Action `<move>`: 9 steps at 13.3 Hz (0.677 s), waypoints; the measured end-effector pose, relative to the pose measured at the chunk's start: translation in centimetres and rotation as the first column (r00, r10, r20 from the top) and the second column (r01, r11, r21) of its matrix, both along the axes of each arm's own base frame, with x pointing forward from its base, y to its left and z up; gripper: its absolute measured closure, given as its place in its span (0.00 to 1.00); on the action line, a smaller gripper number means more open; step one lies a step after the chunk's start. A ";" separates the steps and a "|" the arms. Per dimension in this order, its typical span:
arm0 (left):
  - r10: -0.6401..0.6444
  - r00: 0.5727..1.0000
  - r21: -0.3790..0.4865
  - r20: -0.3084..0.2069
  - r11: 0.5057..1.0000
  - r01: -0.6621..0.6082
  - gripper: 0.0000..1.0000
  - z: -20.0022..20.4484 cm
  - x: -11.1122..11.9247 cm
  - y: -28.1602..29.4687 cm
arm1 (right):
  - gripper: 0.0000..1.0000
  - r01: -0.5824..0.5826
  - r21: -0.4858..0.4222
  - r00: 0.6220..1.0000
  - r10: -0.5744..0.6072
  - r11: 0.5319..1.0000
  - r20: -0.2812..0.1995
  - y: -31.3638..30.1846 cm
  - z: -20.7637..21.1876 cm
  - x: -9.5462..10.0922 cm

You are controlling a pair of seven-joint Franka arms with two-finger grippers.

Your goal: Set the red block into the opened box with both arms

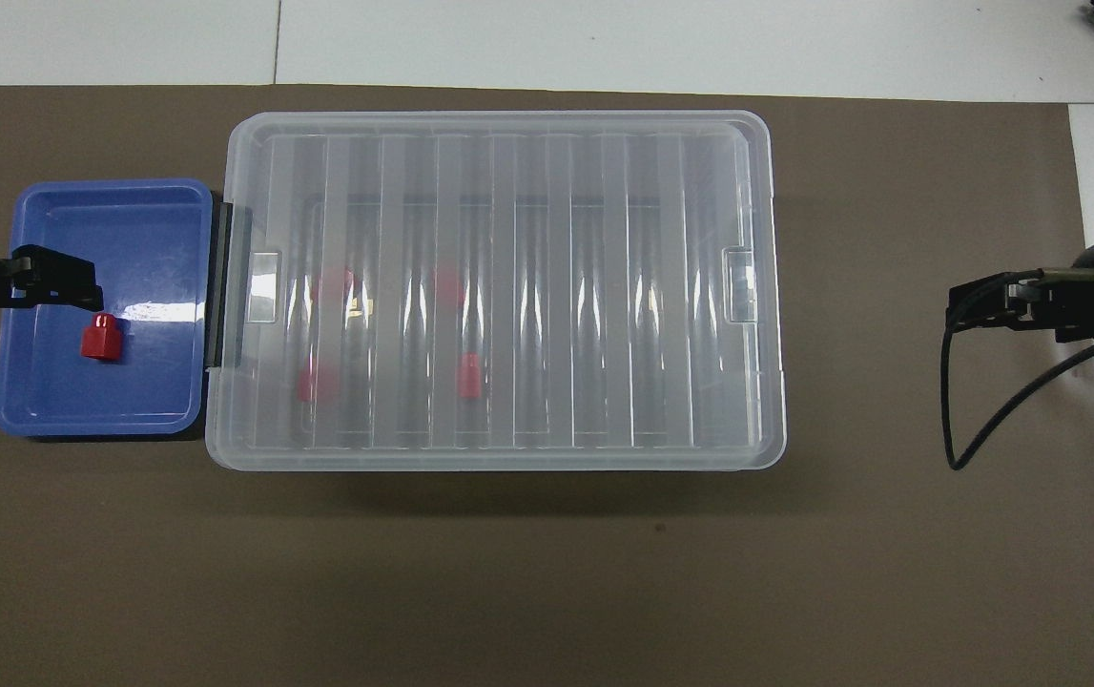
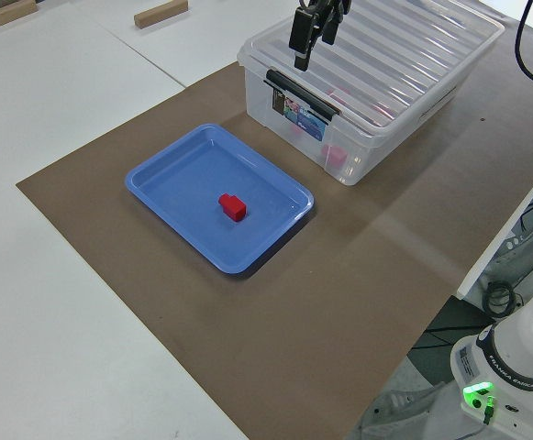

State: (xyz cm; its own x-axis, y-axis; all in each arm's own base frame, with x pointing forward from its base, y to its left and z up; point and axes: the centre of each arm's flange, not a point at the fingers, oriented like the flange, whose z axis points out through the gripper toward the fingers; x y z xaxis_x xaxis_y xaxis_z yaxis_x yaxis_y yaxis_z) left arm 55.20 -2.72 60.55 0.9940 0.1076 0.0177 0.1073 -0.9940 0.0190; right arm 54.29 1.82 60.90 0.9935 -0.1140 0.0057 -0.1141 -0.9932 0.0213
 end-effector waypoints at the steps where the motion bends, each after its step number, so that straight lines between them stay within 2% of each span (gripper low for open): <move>1: 0.000 1.000 0.000 0.000 1.000 0.000 0.00 0.0 0.0 0.0 | 0.00 0.000 0.000 1.000 0.000 1.000 0.000 0.0 0.0 0.0; 6: 0.000 1.000 0.000 0.000 1.000 0.000 0.00 0.0 0.0 0.0 | 0.00 0.004 0.000 1.000 -0.004 1.000 0.007 0.0 -0.2 0.0; 9: 0.000 1.000 0.000 0.000 1.000 0.000 0.00 0.0 0.0 0.0 | 0.00 0.007 0.004 0.999 -0.007 1.000 0.050 0.9 -1.7 0.9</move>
State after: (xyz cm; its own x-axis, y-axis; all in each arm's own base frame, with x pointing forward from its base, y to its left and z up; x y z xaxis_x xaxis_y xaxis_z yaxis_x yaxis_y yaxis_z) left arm 55.20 -2.72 60.55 0.9940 0.1077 0.0177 0.1073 -0.9940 0.0190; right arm 55.21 2.73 59.18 0.9911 -0.1211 0.0545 -0.1218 -0.9925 0.0113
